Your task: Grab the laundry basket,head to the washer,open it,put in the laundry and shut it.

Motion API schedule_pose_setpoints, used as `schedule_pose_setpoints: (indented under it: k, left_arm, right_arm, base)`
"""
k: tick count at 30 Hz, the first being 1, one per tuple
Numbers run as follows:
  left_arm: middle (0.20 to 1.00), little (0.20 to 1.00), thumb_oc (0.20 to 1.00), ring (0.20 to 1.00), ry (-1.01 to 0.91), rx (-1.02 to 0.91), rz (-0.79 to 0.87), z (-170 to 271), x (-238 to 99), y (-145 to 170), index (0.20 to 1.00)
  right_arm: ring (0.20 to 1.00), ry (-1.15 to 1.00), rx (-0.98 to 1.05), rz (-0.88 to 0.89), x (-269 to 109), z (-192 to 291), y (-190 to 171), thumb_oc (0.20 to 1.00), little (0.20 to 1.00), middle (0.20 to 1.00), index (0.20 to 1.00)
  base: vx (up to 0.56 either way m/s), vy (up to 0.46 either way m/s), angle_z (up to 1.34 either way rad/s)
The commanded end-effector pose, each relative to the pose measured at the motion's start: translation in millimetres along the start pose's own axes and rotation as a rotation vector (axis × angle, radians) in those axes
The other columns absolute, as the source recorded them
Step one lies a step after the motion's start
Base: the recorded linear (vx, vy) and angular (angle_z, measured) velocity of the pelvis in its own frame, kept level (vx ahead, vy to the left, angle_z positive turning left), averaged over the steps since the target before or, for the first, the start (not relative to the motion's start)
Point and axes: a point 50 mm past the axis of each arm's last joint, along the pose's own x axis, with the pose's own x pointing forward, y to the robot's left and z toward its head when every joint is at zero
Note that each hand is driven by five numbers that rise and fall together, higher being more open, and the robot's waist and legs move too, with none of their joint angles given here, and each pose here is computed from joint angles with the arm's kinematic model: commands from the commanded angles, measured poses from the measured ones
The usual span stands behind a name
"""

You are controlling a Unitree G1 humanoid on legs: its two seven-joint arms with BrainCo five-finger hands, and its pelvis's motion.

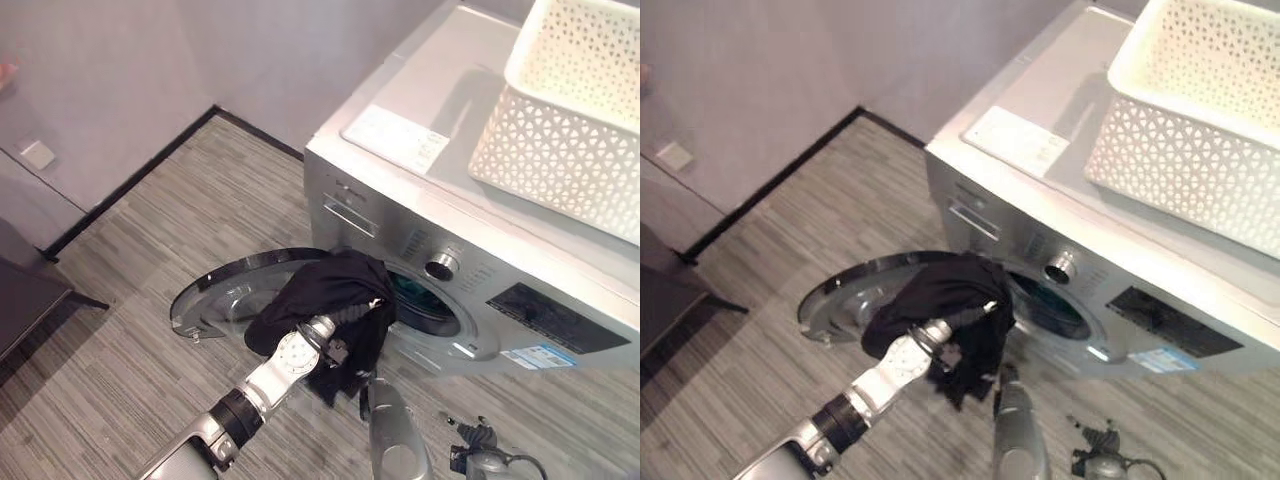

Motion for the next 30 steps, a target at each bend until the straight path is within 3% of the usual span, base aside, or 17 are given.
schedule_pose_setpoints:
  k: [1, 8, 16, 30]
  left_arm:
    - [0.200, 0.200, 0.200, 0.200, -0.092, -0.139, 0.018, 17.8, 10.7, -11.8, 0.200]
    - [0.200, 0.200, 0.200, 0.200, -0.112, -0.210, 0.068, 27.6, 27.6, -14.1, 0.200]
    - [0.200, 0.200, 0.200, 0.200, -0.161, -0.286, 0.042, 56.7, 60.4, -44.0, 0.200]
    - [0.200, 0.200, 0.200, 0.200, -0.225, -0.228, 0.162, 80.9, 79.0, -16.7, 0.200]
  right_arm:
    - [1.000, 0.134, 0.013, -0.039, -9.9, -45.5, -10.6, 1.000, 1.000, 1.000, 1.000]
    - [1.000, 0.051, 0.047, -0.052, -4.8, -22.2, -9.1, 1.000, 1.000, 1.000, 1.000]
    - [1.000, -0.142, 0.063, -0.026, -3.8, 26.0, 5.3, 1.000, 1.000, 1.000, 1.000]
    - [1.000, -0.314, 0.113, 0.055, -13.3, 74.8, 33.5, 1.000, 1.000, 1.000, 1.000]
  base:
    - [0.00, 0.022, -0.35]
    - [-0.05, 0.020, -0.18]
    - [-0.06, 0.016, -0.19]
    - [-0.07, 0.009, -0.08]
